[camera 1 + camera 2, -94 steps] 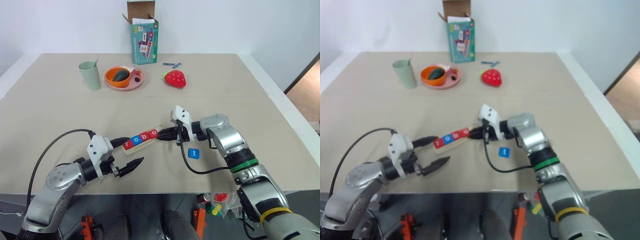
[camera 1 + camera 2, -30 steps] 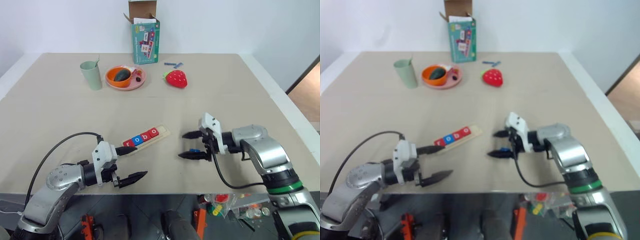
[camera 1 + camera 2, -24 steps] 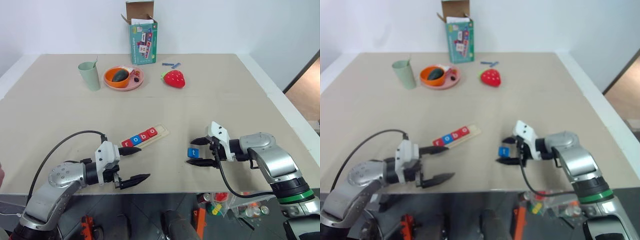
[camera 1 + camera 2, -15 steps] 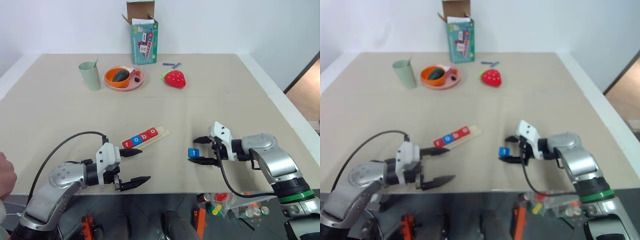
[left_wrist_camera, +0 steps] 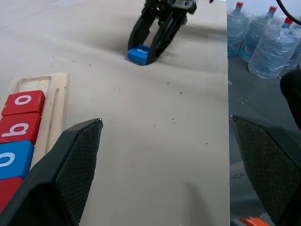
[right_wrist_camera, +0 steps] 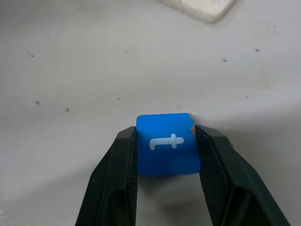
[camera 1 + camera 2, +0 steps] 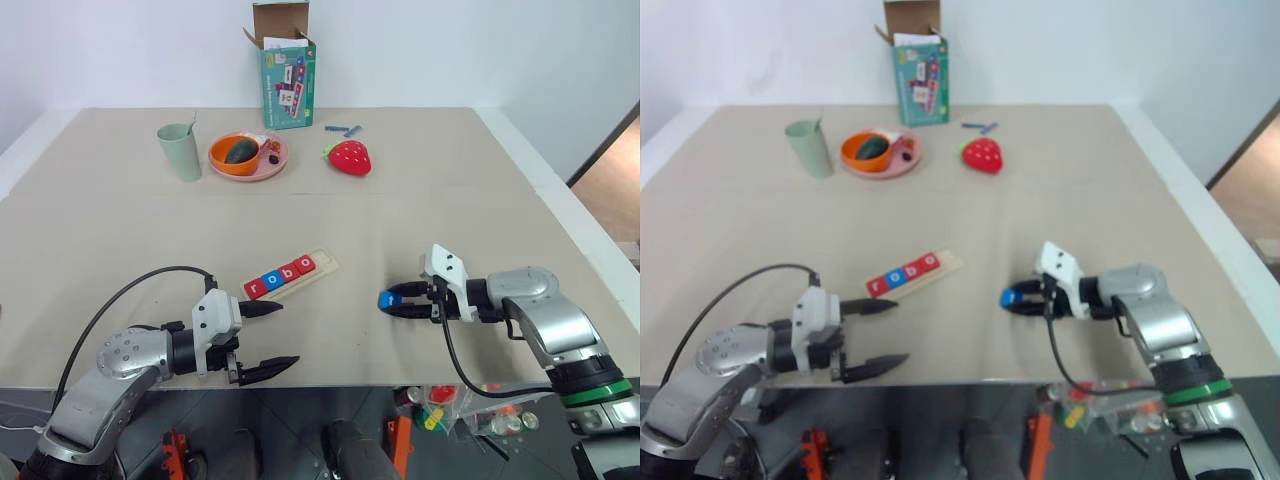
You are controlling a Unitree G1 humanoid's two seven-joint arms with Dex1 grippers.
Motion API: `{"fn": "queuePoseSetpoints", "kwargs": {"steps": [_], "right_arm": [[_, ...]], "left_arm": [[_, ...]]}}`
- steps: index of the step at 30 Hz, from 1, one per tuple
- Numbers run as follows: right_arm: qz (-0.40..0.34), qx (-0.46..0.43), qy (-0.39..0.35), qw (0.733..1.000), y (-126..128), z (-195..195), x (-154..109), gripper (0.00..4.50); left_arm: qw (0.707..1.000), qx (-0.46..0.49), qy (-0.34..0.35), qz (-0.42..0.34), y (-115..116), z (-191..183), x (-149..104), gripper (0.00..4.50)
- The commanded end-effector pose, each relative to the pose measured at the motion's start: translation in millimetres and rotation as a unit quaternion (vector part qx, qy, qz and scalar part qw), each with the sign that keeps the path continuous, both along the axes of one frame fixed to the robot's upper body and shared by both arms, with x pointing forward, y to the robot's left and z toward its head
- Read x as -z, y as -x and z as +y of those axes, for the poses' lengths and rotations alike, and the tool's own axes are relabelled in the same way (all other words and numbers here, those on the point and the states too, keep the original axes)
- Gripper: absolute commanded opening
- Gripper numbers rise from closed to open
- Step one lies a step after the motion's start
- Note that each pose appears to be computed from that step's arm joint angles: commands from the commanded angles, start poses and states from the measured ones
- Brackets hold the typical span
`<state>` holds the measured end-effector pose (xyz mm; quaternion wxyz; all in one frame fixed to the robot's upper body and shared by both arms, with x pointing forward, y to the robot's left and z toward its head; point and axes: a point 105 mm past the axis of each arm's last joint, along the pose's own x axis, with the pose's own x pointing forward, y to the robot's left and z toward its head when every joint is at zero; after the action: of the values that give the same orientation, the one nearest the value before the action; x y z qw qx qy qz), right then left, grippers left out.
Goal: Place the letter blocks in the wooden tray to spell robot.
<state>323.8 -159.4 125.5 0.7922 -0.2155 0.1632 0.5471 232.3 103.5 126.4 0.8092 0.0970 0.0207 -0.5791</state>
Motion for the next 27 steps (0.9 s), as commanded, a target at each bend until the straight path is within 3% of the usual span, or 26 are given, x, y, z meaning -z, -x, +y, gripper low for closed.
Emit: {"fn": "queuePoseSetpoints", "kwargs": {"steps": [1,7,13,18,27], "right_arm": [[-0.070,-0.035,-0.011,0.997,-22.6,23.6,-31.4,1.22],[-0.101,-0.096,-0.015,0.990,-47.1,65.0,-48.8,1.22],[-0.096,-0.139,-0.002,0.986,-55.4,89.6,-41.8,1.22],[-0.082,-0.134,0.019,0.987,-56.6,77.7,-36.7,1.22],[-0.054,-0.082,0.014,0.995,-36.4,37.0,-27.1,1.22]], "left_arm": [[1.000,-0.005,0.013,-0.019,-3.8,-0.9,-7.5,4.50],[0.999,-0.038,0.030,-0.016,-12.6,4.6,-9.5,4.50],[0.998,-0.049,0.029,-0.015,-10.4,6.2,-7.4,4.50],[0.998,-0.056,0.029,-0.015,-8.7,6.6,-7.4,4.50],[0.998,-0.058,0.038,-0.011,-9.8,5.8,-9.7,4.50]]}}
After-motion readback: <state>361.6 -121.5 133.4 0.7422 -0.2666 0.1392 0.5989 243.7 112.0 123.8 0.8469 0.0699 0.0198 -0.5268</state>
